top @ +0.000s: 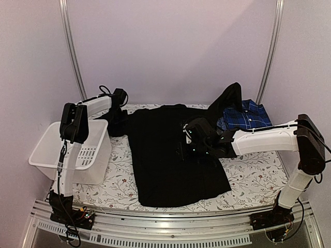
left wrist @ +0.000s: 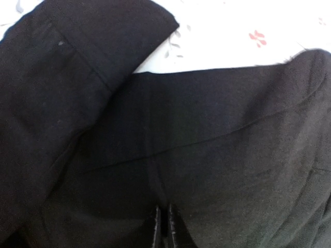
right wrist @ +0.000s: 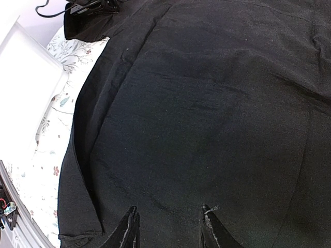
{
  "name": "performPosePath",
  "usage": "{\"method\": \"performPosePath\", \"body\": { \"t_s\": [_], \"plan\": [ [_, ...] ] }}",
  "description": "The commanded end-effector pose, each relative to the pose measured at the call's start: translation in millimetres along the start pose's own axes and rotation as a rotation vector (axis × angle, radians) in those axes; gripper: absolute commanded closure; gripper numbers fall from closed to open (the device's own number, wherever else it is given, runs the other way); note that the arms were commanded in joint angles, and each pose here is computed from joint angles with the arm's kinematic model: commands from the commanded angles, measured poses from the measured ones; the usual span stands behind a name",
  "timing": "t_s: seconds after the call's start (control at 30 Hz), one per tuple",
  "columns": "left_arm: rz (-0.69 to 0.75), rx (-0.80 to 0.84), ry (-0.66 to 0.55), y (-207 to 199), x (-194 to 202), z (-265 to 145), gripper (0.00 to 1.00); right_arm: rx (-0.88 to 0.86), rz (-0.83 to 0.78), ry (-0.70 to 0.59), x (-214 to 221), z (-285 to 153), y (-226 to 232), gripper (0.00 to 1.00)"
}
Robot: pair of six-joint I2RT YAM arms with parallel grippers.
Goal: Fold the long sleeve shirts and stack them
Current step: Pick up the sleeve from the center of the board.
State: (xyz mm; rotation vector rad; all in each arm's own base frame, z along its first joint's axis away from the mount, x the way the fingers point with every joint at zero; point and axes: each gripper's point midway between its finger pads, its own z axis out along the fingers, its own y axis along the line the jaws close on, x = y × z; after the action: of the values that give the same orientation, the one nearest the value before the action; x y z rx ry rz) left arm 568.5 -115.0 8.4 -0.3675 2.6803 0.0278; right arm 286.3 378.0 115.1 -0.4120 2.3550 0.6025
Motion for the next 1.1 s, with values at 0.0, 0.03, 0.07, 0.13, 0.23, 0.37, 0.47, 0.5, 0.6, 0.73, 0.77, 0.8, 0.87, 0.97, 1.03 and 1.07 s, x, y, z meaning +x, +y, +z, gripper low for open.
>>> {"method": "performPosePath", "body": {
  "t_s": [0.0,0.03,0.07,0.13,0.23,0.37,0.47,0.5,0.6,0.73,0.77,0.8,0.87,0.97,1.03,1.07],
  "plan": [
    [0.048,0.040,0.050,-11,18,8,1.00,-0.009,-0.003,0.007,2,-2,0,0.62],
    [0.060,0.042,0.032,-15,13,3,1.00,-0.009,-0.001,0.009,3,-2,0,0.62],
    [0.068,0.038,0.008,-17,7,-2,1.00,-0.009,0.000,0.012,4,-2,-1,0.62],
    [0.079,0.036,-0.039,-24,-5,-16,1.00,-0.008,0.001,0.015,5,-1,-1,0.62],
    [0.093,0.035,-0.114,-33,-23,-41,1.00,-0.009,0.002,0.011,3,-2,0,0.62],
    [0.126,0.016,-0.216,-49,-41,-75,1.00,-0.010,0.002,0.006,1,-3,1,0.62],
    [0.150,0.015,-0.272,-63,-48,-96,1.00,-0.011,0.003,0.005,0,-3,1,0.62],
    [0.162,0.022,-0.287,-69,-48,-102,1.00,-0.012,0.002,0.005,0,-3,2,0.62],
    [0.205,0.049,-0.308,-91,-42,-115,1.00,-0.010,0.004,0.006,0,-2,1,0.62],
    [0.267,0.118,-0.275,-128,-13,-117,1.00,-0.004,0.006,0.006,1,-2,0,0.62],
    [0.293,0.135,-0.267,-138,-4,-116,1.00,0.000,0.005,0.006,1,-2,-1,0.62],
    [0.320,0.148,-0.258,-149,5,-115,1.00,0.005,0.007,0.006,2,-2,-2,0.62],
    [0.369,0.177,-0.242,-168,23,-113,1.00,0.024,0.013,0.005,4,-3,-7,0.62],
    [0.407,0.218,-0.199,-185,45,-105,0.94,0.045,0.023,-0.003,5,-6,-13,0.62],
    [0.413,0.209,-0.194,-186,49,-104,0.78,0.049,0.026,-0.001,6,-6,-15,0.62],
    [0.410,0.199,-0.200,-184,48,-106,0.70,0.049,0.028,-0.001,6,-7,-15,0.62]
  ]
}}
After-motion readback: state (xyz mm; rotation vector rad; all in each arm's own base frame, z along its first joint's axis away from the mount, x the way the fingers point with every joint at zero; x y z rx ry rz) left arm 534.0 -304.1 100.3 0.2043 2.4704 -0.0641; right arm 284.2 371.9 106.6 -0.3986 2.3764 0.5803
